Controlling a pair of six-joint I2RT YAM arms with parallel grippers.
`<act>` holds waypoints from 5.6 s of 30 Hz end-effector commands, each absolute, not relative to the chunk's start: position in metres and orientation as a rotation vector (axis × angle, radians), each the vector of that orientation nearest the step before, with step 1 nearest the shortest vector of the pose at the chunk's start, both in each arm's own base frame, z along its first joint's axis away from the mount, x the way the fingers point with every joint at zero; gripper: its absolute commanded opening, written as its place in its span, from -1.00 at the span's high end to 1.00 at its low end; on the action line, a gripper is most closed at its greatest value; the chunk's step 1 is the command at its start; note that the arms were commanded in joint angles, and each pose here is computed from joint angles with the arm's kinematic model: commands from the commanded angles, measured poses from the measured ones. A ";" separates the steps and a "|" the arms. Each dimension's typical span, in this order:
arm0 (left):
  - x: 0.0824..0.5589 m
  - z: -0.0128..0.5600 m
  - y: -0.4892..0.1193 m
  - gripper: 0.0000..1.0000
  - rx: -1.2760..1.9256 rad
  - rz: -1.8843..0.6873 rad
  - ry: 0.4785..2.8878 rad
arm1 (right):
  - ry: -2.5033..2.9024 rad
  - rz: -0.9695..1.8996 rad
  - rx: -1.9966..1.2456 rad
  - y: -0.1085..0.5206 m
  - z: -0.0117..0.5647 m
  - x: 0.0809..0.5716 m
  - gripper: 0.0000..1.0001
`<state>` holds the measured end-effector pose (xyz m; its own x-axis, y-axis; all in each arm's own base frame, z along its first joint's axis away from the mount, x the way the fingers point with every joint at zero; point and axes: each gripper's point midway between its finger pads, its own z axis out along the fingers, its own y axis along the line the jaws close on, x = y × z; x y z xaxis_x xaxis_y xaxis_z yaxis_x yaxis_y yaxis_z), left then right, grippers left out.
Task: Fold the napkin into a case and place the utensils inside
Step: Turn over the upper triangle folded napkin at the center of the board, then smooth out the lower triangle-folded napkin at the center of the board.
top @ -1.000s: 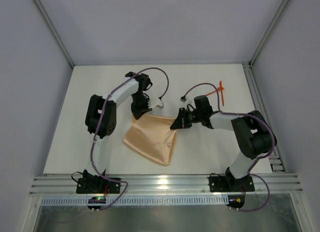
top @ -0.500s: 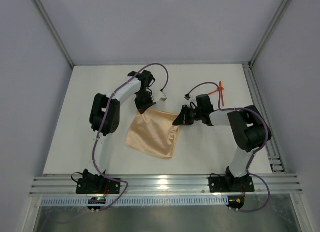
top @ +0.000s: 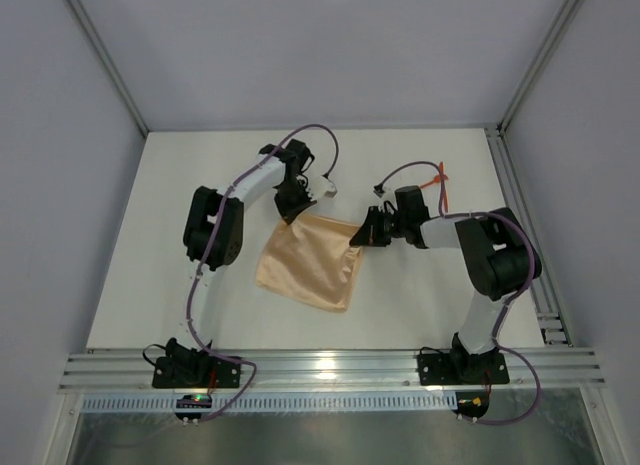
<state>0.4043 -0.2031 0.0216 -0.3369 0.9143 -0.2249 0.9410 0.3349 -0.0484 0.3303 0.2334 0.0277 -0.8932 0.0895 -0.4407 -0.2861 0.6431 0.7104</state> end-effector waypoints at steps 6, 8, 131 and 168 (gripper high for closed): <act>0.412 0.065 -0.187 1.00 1.555 -0.142 2.388 | 2.358 1.082 -0.275 0.223 0.061 0.329 0.94; 0.404 0.100 -0.180 1.00 1.531 -0.105 2.343 | 2.309 1.082 -0.376 0.231 0.086 0.325 0.94; 0.381 0.157 -0.155 -0.58 1.193 0.065 2.351 | 2.332 0.765 -0.325 0.257 0.060 0.307 -0.13; 0.322 0.113 -0.140 -0.37 1.205 -0.321 2.331 | 2.369 0.906 -0.187 0.231 0.063 0.219 0.10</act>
